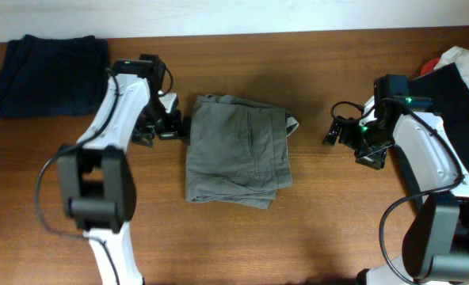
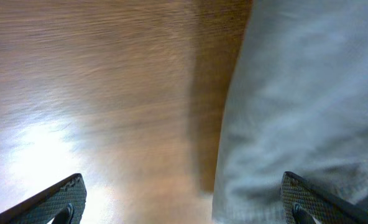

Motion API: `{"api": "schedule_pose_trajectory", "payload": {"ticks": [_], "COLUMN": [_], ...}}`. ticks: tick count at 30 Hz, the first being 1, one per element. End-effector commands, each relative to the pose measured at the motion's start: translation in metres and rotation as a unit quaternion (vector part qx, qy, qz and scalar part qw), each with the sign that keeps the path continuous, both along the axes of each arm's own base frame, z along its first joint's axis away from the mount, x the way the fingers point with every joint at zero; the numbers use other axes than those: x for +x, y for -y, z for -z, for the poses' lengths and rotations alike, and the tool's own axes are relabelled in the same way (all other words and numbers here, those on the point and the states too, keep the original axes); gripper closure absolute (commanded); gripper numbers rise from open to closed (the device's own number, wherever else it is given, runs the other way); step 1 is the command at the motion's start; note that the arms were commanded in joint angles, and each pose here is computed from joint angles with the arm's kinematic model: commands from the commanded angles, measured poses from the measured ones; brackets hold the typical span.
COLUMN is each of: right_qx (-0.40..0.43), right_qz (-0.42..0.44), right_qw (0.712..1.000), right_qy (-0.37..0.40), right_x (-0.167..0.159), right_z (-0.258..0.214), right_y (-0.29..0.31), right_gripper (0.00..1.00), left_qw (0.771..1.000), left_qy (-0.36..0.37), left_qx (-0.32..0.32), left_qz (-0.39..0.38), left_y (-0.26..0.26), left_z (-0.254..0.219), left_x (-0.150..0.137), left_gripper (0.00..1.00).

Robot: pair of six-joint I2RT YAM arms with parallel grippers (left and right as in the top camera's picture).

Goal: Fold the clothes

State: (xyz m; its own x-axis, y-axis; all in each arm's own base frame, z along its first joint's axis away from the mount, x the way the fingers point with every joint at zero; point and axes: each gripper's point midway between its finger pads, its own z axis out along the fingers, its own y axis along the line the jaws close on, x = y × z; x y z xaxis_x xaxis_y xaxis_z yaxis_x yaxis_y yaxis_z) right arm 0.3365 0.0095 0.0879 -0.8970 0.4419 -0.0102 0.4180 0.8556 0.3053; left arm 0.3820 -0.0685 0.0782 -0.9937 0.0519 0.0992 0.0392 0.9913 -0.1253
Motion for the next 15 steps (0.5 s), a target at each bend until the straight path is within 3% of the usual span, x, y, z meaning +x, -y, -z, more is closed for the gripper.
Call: {"api": "schedule_pose_trajectory", "payload": {"ticks": [1, 3, 4, 8, 15], "right_qx": [-0.007, -0.007, -0.007, -0.007, -0.007], "right_qz": [0.001, 0.001, 0.001, 0.001, 0.001], "right_qw": [1.000, 1.000, 1.000, 1.000, 1.000], "right_qy": [0.004, 0.004, 0.004, 0.004, 0.004], "right_x": [0.001, 0.001, 0.001, 0.001, 0.001], "right_z": [-0.001, -0.001, -0.001, -0.001, -0.001], "right_y": [0.005, 0.005, 0.005, 0.005, 0.005], "right_gripper": [0.01, 0.01, 0.02, 0.01, 0.01], "left_qw": [0.997, 0.995, 0.992, 0.981, 0.983], "left_qy": [0.068, 0.099, 0.120, 0.160, 0.077], "left_qx": [0.032, 0.019, -0.018, -0.109, -0.165], "left_qz": [-0.025, -0.026, -0.026, -0.018, -0.020], "left_y": [-0.020, -0.019, -0.007, 0.025, 0.047], "left_z": [-0.046, -0.036, -0.029, -0.021, 0.047], "left_x": [-0.023, -0.040, -0.039, -0.010, -0.009], "left_gripper": [0.01, 0.01, 0.01, 0.01, 0.01]}}
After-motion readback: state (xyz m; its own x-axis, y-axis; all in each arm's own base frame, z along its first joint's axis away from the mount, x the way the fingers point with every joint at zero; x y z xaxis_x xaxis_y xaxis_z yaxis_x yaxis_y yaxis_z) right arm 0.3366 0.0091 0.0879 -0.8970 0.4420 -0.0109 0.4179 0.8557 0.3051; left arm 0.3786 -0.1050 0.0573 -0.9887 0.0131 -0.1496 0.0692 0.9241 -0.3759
